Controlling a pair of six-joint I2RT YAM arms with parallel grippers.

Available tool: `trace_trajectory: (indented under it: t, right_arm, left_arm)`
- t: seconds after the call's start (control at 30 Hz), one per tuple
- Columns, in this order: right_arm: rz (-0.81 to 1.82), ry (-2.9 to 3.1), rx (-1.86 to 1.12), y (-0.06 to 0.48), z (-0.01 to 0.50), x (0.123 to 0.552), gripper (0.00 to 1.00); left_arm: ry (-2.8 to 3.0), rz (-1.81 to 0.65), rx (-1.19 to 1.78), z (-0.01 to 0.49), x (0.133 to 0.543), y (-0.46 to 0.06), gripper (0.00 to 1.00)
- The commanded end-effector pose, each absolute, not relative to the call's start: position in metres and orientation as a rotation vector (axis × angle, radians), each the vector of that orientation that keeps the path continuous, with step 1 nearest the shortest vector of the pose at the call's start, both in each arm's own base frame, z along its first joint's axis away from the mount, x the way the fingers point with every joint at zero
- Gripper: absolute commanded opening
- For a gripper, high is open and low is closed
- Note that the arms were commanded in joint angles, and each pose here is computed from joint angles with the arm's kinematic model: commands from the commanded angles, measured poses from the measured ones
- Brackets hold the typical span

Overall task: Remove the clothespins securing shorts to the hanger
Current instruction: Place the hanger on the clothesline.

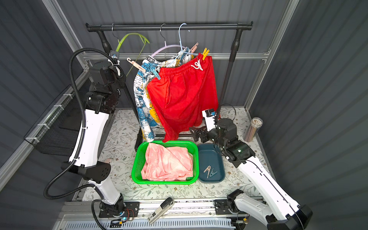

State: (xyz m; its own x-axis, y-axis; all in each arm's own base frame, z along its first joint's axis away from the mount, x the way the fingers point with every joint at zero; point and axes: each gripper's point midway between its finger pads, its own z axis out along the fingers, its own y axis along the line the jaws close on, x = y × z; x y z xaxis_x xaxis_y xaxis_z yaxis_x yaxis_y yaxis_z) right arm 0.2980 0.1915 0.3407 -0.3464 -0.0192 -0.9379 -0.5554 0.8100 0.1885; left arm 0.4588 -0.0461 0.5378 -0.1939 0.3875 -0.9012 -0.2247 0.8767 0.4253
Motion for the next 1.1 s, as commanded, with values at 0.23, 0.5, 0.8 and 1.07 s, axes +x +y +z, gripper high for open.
trace_trajectory:
  t: [0.23,0.5,0.8,1.07]
  right_arm:
    - [0.630,1.850,-0.403,0.192,0.341,0.296,0.99]
    - [0.643,1.865,-0.391,0.194,0.333,0.298,0.99]
    - [0.665,1.887,-0.416,0.202,0.321,0.304,0.99]
    - [0.727,1.893,-0.422,0.215,0.318,0.310,0.99]
  left_arm:
    - [1.765,0.285,0.235,0.511,0.406,-0.064,0.79]
    - [1.838,0.155,0.247,0.496,0.360,-0.065,0.83]
    - [1.908,0.225,0.049,0.480,0.290,-0.018,0.79]
    - [1.984,0.084,0.044,0.487,0.268,-0.028,0.70]
